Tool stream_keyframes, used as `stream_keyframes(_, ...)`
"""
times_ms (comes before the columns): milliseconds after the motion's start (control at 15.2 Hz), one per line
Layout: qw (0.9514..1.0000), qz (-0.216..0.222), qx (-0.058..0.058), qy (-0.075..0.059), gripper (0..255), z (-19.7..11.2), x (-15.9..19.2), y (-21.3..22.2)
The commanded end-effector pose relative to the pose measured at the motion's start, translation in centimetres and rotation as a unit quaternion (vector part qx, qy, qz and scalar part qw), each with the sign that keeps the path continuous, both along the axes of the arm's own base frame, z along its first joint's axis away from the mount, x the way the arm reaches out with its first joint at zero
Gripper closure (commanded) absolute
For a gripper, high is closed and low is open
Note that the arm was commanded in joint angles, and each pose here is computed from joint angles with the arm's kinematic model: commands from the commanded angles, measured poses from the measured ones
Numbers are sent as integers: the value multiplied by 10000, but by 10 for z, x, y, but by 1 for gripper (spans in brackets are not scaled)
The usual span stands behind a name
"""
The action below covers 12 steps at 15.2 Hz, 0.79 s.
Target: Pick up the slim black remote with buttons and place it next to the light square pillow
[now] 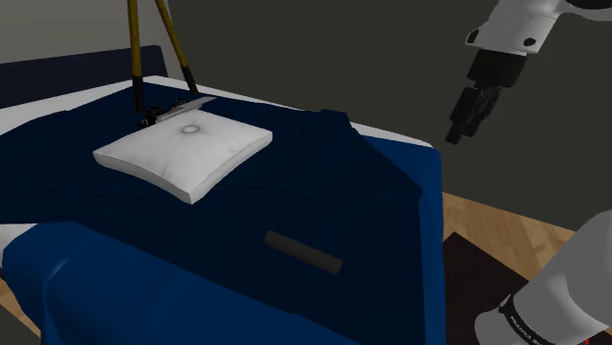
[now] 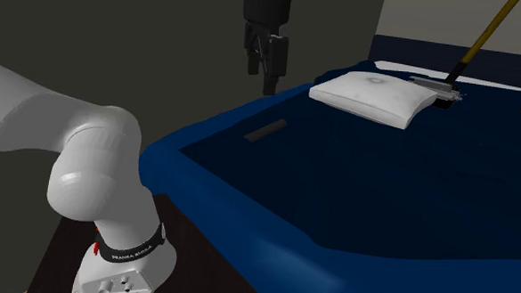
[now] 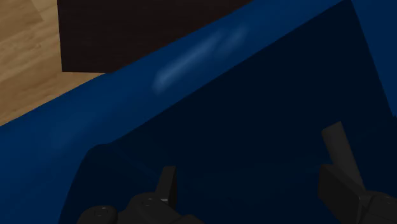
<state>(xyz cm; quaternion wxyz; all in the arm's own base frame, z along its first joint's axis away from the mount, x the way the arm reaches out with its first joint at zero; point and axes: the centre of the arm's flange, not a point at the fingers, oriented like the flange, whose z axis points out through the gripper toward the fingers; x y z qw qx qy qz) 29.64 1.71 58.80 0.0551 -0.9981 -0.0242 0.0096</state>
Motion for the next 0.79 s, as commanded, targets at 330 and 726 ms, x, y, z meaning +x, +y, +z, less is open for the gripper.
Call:
stream_keyframes(330, 9994, 297, -146, -57, 0, -34, 27, 53)
stream_keyframes(726, 9973, 654, -321, -125, 0, -77, 56, 118)
